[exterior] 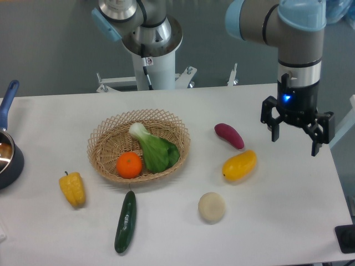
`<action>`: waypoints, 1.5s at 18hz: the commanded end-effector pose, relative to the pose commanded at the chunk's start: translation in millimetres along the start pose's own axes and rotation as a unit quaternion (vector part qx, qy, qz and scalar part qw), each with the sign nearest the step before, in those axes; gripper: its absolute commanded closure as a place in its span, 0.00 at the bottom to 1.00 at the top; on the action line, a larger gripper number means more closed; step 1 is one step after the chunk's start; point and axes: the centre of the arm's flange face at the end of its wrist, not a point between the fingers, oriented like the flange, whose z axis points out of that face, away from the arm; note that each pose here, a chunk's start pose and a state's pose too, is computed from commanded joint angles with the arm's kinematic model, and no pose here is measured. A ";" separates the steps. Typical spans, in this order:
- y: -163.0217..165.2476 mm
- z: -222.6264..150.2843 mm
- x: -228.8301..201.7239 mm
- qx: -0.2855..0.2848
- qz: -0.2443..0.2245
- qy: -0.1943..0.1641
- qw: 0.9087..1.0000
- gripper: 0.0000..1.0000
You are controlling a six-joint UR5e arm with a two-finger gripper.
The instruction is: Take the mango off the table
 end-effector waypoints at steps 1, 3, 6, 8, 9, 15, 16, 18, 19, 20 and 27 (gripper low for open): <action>0.3 0.5 0.3 -0.001 0.000 0.000 1.000 0.00; -0.3 -1.4 -1.1 0.000 0.000 -0.002 1.000 0.00; -3.8 3.1 3.9 -0.004 0.004 0.002 1.000 0.00; -3.5 4.3 4.8 -0.003 0.003 0.001 1.000 0.00; -3.3 4.9 5.3 -0.004 0.002 0.002 1.000 0.00; 4.8 15.3 12.5 -0.003 -0.003 0.014 1.000 0.00; 5.5 18.0 14.8 -0.003 -0.004 0.016 1.000 0.00; 5.8 24.4 20.8 -0.004 -0.013 0.019 1.000 0.00; 5.0 28.0 24.7 -0.005 -0.023 0.023 0.999 0.00; 5.6 32.0 28.6 -0.007 -0.033 0.028 0.999 0.00; 15.8 70.7 58.5 -0.012 -0.045 0.065 0.997 0.00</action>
